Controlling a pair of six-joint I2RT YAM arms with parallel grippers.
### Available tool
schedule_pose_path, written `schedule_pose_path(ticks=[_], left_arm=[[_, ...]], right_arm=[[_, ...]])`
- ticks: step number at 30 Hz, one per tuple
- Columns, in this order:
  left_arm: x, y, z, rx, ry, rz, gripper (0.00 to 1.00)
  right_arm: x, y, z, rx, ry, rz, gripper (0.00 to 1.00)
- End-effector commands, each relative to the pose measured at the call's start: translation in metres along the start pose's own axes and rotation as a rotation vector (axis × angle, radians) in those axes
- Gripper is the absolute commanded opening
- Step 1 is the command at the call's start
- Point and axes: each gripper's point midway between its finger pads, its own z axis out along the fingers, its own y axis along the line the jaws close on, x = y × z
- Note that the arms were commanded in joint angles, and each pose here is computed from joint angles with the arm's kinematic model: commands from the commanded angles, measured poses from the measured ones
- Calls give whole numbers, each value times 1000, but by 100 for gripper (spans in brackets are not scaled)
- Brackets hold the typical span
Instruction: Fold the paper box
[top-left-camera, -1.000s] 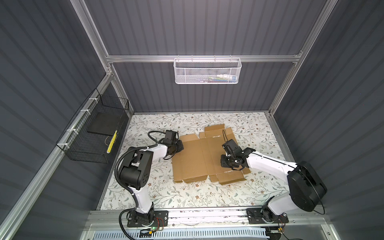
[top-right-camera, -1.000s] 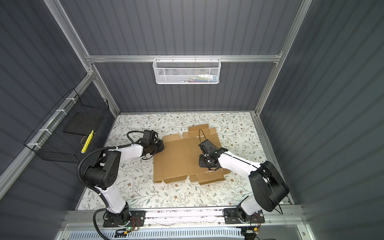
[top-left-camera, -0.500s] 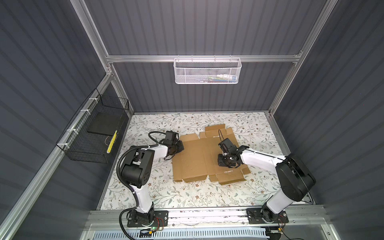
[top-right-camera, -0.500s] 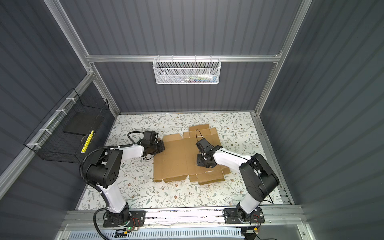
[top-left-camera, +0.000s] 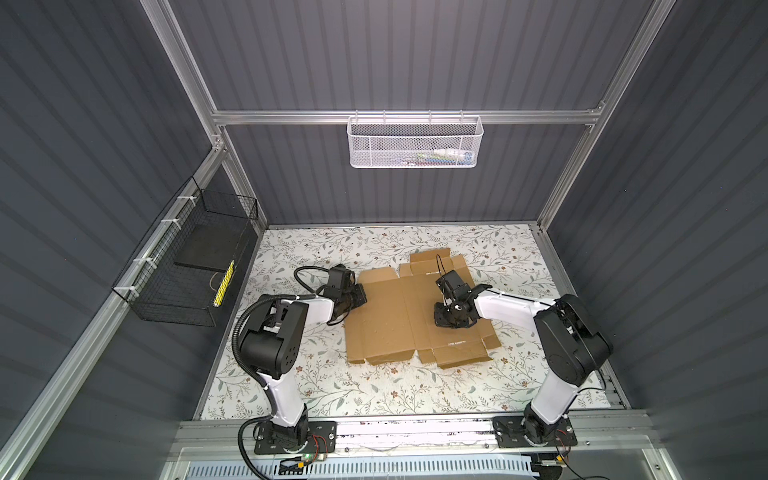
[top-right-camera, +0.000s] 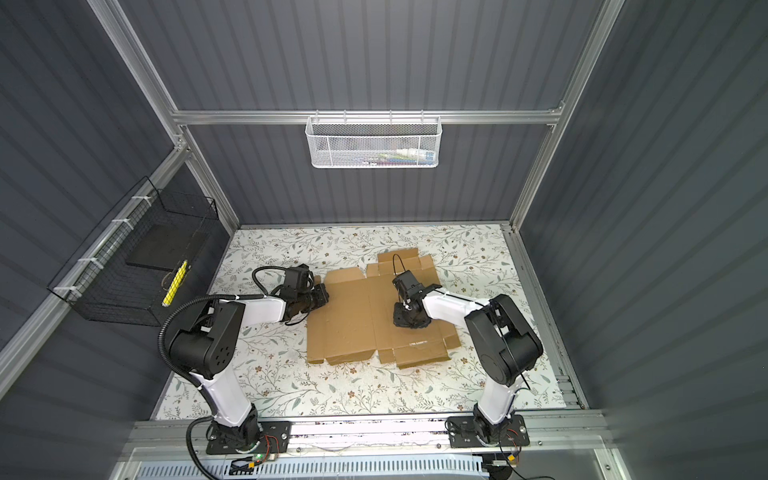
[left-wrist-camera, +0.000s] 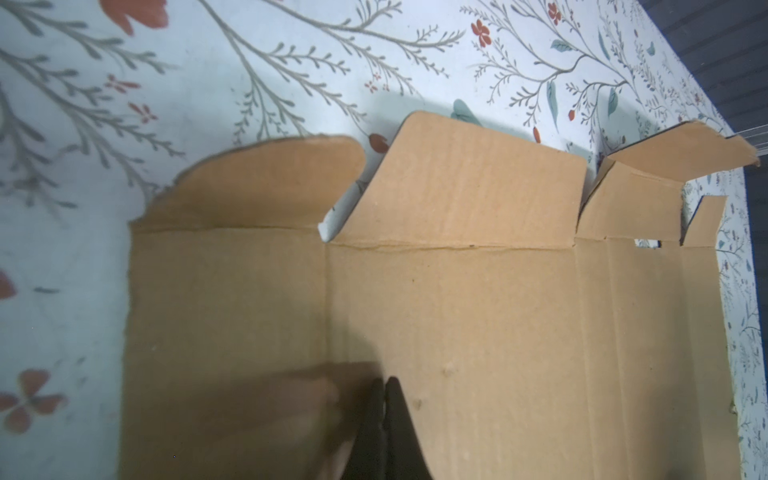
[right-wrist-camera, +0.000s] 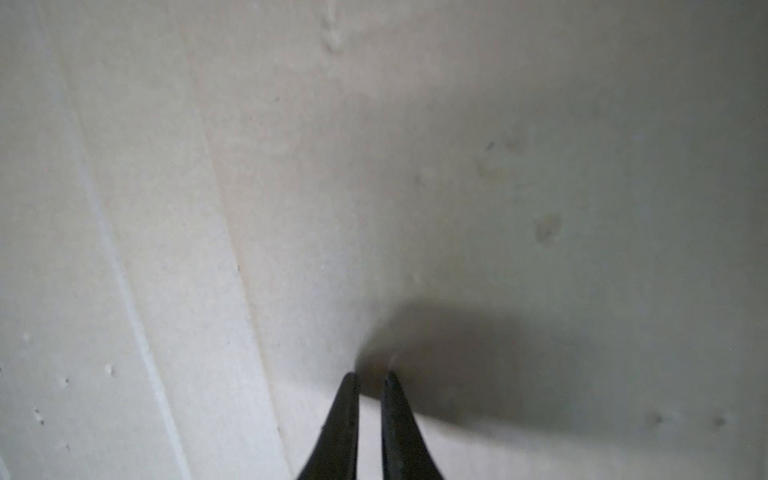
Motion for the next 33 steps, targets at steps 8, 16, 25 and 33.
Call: schedule_pose_path(ticks=[8,16,25,33], left_arm=[[67,30,-9,-40,157,-106,0],[76,16,-25,-24,162,-85,0],[42,-5,-52,-26,87,-12,0],[1,-10,-45,-55,40,38,0]], right_arm=[[-30,7,22,1,27,-52,15],[-52,20,18,-16,1,-90,16],[-47,18,-26,-30,-70,-89,17],[-16,0,-49,-28,-97,-47,18]])
